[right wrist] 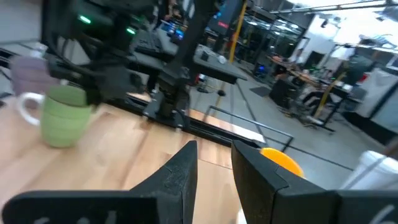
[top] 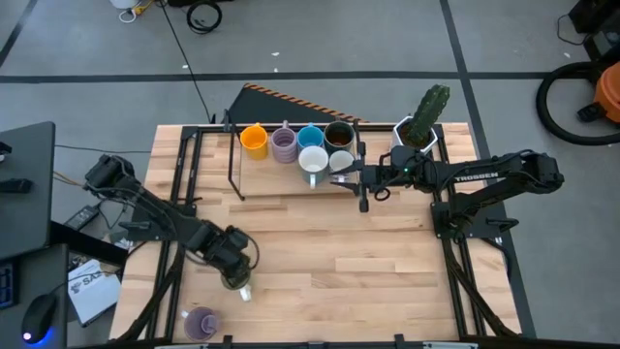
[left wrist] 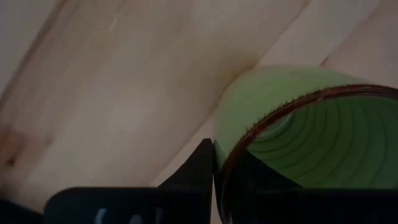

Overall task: Place coffee mugs
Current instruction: Put the light green mug on the shelf

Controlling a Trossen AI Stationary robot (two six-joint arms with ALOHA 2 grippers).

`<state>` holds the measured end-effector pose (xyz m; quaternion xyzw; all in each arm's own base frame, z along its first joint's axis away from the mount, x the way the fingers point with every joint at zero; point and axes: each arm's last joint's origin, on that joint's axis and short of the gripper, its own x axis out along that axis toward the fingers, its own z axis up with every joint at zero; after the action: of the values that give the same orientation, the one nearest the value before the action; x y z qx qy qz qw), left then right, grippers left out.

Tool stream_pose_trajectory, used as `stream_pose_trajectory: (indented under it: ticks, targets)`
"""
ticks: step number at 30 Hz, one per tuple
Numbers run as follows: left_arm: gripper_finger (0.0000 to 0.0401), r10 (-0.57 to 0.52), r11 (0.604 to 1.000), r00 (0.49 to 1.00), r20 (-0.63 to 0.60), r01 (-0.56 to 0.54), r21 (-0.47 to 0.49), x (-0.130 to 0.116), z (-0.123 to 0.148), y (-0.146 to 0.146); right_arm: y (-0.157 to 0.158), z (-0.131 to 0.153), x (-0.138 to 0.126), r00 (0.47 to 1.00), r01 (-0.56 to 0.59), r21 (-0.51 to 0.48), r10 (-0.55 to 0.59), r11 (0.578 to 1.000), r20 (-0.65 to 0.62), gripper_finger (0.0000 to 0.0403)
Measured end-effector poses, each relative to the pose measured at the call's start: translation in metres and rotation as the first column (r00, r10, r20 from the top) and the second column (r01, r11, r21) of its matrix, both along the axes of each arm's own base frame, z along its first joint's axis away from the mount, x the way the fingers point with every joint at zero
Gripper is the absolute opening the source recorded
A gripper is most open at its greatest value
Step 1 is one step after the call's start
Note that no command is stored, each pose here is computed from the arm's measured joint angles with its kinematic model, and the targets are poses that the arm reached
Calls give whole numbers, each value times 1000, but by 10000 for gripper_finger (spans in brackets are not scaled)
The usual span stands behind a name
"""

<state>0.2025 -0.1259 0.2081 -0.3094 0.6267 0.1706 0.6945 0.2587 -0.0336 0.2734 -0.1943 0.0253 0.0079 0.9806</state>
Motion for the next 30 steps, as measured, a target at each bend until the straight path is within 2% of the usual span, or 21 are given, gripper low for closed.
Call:
stream_pose_trajectory:
  ticks: [5, 12, 20, 24, 30]
  targets:
    - [27, -121, 992, 992, 27, 121, -20, 16, 8, 26, 6, -2, 0, 999, -25, 75, 27, 997, -24, 105]
    - [27, -288, 955, 954, 84, 280, 94, 36, 43, 66, 21, -7, 1, 996, -46, 167, 59, 985, -73, 105]
    - [28, -461, 873, 878, 127, 424, 243, 49, 63, 108, 47, -12, 1, 989, 90, 139, -72, 986, -125, 105]
    - [28, -509, 821, 855, 97, 449, 352, 52, 65, 131, 57, -14, -1, 983, 131, 121, -113, 984, -143, 105]
    - [28, -571, 741, 810, 135, 438, 510, 64, 71, 157, 66, -15, -3, 979, 159, 120, -140, 980, -150, 105]
